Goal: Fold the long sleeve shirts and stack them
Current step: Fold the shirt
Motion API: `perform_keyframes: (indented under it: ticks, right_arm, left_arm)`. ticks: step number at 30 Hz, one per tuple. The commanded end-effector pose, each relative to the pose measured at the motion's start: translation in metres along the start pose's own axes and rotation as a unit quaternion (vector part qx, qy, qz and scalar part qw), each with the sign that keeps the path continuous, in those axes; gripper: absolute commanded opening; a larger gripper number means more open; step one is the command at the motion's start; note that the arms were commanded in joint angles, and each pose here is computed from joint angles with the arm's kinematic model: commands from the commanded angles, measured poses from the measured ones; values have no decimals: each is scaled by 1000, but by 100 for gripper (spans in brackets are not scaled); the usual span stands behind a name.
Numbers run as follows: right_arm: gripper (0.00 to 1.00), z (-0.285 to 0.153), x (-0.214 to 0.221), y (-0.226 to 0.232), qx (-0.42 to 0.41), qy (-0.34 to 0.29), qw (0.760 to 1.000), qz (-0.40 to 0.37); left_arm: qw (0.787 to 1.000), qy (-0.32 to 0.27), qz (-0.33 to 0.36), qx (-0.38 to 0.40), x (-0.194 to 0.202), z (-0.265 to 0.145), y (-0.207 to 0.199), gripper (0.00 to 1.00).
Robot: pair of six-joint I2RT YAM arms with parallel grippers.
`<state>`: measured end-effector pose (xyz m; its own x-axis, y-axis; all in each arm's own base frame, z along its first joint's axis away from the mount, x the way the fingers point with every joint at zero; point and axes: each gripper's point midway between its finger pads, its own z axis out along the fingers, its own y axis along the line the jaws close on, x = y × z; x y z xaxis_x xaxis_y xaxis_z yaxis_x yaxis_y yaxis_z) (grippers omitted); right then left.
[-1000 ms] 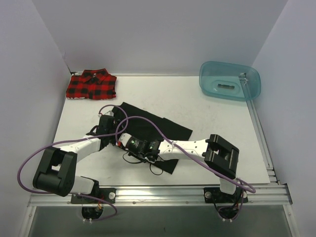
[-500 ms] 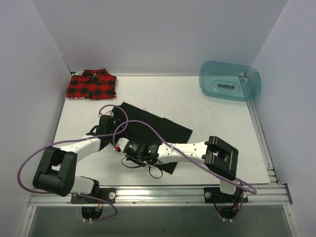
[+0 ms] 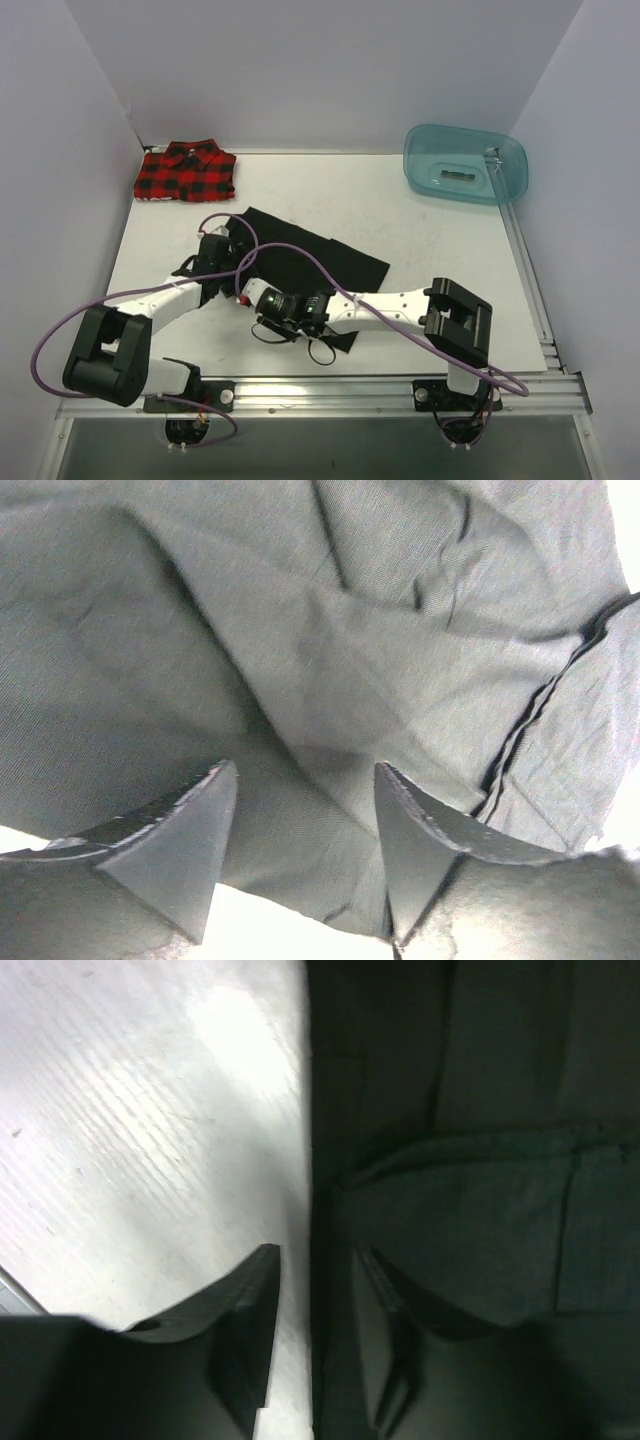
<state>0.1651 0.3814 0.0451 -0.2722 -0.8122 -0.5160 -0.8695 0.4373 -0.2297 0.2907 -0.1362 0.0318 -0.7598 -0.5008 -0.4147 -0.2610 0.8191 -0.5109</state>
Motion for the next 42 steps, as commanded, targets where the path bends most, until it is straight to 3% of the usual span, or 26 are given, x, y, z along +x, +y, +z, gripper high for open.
perform_keyframes:
  ticks: [1, 7, 10, 14, 18, 30, 34, 38, 40, 42]
  right_arm:
    - [37, -34, -8, -41, 56, -32, 996, 68]
    - [43, -57, 47, -113, 104, -18, 965, 240]
    - [48, -64, 83, -128, 103, -10, 938, 332]
    - [47, -62, 134, -168, 114, 12, 884, 454]
    - [41, -44, 153, -185, 90, 19, 846, 525]
    - [34, 24, 132, -245, 63, 29, 840, 538]
    - [34, 33, 124, -271, 65, 26, 839, 540]
    - [38, 4, 110, -285, 69, -9, 832, 550]
    - [44, -8, 118, -283, 74, -11, 818, 570]
    - [52, -30, 126, -287, 83, -21, 788, 609]
  left_arm:
    - [1000, -9, 23, -7, -4, -21, -3, 69]
    - [984, -109, 144, 4, -38, -76, -43, 77]
    - [966, -130, 221, 19, -24, -95, -67, 84]
    - [941, -105, 315, 64, 19, -101, -99, 87]
    - [894, -74, 431, 99, 78, -98, -128, 88]
    - [765, -55, 638, 73, 162, -67, -173, 84]
    - [742, -56, 665, 64, 180, -55, -184, 84]
    - [728, -64, 681, 37, 187, -35, -193, 81]
    - [718, -65, 693, 27, 190, -25, -195, 80]
    - [713, -68, 697, 30, 192, -23, -204, 79]
